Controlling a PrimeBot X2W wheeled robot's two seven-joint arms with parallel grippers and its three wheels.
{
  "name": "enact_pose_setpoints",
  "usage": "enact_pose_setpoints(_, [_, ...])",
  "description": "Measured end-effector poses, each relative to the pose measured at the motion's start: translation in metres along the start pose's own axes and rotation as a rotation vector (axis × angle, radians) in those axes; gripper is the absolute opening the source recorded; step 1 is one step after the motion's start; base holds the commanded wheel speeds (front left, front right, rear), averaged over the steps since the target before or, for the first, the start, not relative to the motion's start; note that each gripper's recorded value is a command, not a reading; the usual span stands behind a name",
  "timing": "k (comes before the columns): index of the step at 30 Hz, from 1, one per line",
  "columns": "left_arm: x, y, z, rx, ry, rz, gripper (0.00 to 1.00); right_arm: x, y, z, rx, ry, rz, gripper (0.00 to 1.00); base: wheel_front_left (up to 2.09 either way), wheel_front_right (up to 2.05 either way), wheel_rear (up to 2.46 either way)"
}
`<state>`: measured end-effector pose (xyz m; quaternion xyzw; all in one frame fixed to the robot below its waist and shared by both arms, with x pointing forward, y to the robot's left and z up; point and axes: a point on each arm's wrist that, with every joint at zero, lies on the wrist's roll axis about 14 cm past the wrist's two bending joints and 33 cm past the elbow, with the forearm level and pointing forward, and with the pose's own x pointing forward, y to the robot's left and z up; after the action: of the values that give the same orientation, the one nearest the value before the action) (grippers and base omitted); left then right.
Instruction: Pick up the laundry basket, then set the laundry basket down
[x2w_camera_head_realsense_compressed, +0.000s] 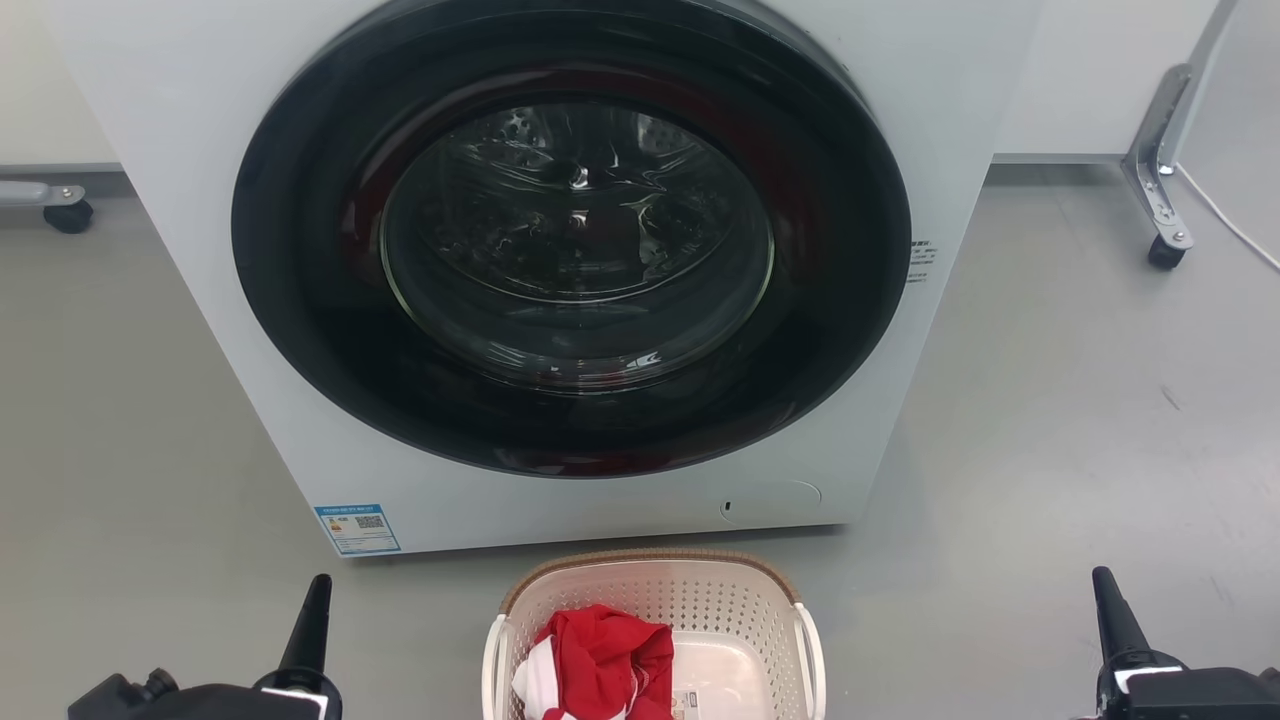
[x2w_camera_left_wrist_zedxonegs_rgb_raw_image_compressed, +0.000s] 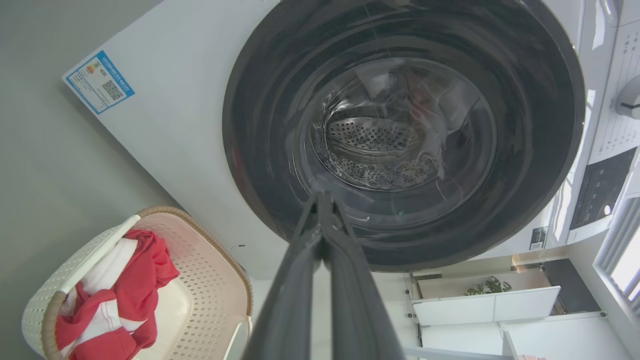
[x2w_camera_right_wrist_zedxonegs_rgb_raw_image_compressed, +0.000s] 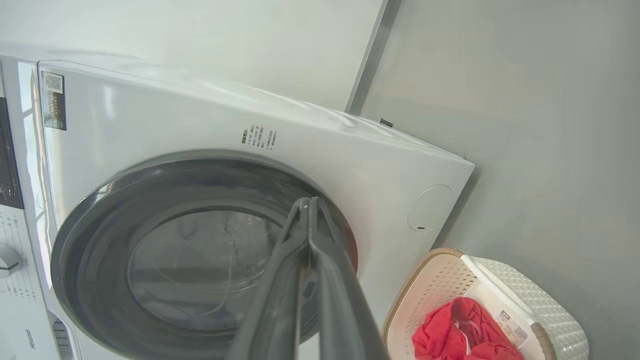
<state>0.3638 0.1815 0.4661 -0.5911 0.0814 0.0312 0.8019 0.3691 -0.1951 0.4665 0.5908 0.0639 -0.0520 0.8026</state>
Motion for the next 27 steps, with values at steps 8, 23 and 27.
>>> enact_pose_setpoints(8, [0.005, -0.004, 0.006, -0.123, -0.015, -0.026, 0.0, 0.004, 0.006, 0.006, 0.125, -0.01, 0.029, 0.0, 0.0, 0.0, 0.0])
enact_pose_setpoints(23, [0.012, -0.012, 0.015, -0.302, -0.037, -0.076, 0.0, 0.009, 0.014, 0.015, 0.305, -0.024, 0.079, 0.0, 0.0, 0.0, 0.0])
enact_pose_setpoints(27, [0.012, -0.012, 0.015, -0.302, -0.037, -0.076, 0.0, 0.009, 0.014, 0.015, 0.306, -0.023, 0.078, 0.0, 0.0, 0.0, 0.0])
